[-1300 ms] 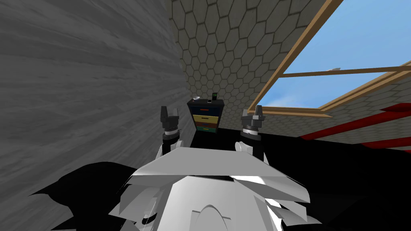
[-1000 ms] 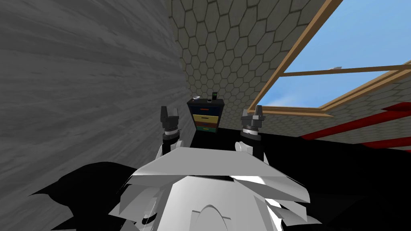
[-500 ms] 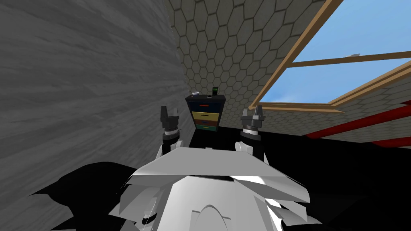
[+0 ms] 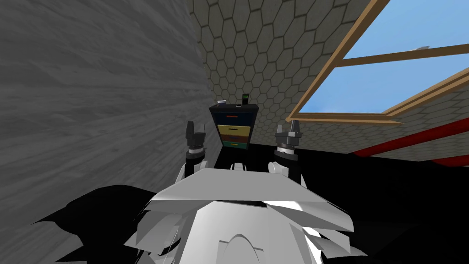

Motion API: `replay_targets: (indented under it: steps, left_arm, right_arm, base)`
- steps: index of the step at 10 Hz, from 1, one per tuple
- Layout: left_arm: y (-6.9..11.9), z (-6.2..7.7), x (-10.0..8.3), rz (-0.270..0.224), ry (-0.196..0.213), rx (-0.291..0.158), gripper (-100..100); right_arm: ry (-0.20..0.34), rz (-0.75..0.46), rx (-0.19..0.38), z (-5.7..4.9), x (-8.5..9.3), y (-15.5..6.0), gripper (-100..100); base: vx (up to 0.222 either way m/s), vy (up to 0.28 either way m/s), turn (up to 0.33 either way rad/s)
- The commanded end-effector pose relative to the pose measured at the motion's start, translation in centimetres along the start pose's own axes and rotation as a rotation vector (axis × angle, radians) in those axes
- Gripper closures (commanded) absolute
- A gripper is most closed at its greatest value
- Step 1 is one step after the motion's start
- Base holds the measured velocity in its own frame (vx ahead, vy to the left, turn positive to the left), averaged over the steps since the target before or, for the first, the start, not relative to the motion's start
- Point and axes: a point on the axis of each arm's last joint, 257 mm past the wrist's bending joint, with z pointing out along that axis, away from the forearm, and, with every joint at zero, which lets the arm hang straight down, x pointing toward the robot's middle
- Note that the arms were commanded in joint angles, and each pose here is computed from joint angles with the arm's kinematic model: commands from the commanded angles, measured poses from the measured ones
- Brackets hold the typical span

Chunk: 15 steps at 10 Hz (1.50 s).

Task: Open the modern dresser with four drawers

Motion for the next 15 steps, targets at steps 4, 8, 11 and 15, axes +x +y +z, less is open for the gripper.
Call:
replay_targets:
  steps: [4, 8, 11, 15]
  left_arm:
    - [4.3, 0.1, 1.1, 0.010, 0.058, -0.129, -100]
    - [7.1, -0.1, 1.3, 0.010, 0.057, -0.213, -100]
    - [9.0, -0.3, 1.5, 0.009, 0.056, -0.273, -100]
    - [11.4, -0.7, 1.7, 0.015, 0.067, -0.348, -100]
  right_arm:
    - [0.000, 0.000, 0.000, 0.0, 0.0, 0.0, 0]
    - [0.000, 0.000, 0.000, 0.0, 0.0, 0.0, 0]
    - [0.000, 0.000, 0.000, 0.0, 0.0, 0.0, 0]
    - [0.000, 0.000, 0.000, 0.0, 0.0, 0.0, 0]
  base:
    - [0.095, -0.006, -0.043]
    - [0.081, -0.008, -0.041]
    - [0.084, -0.002, -0.036]
    - [0.071, -0.006, -0.036]
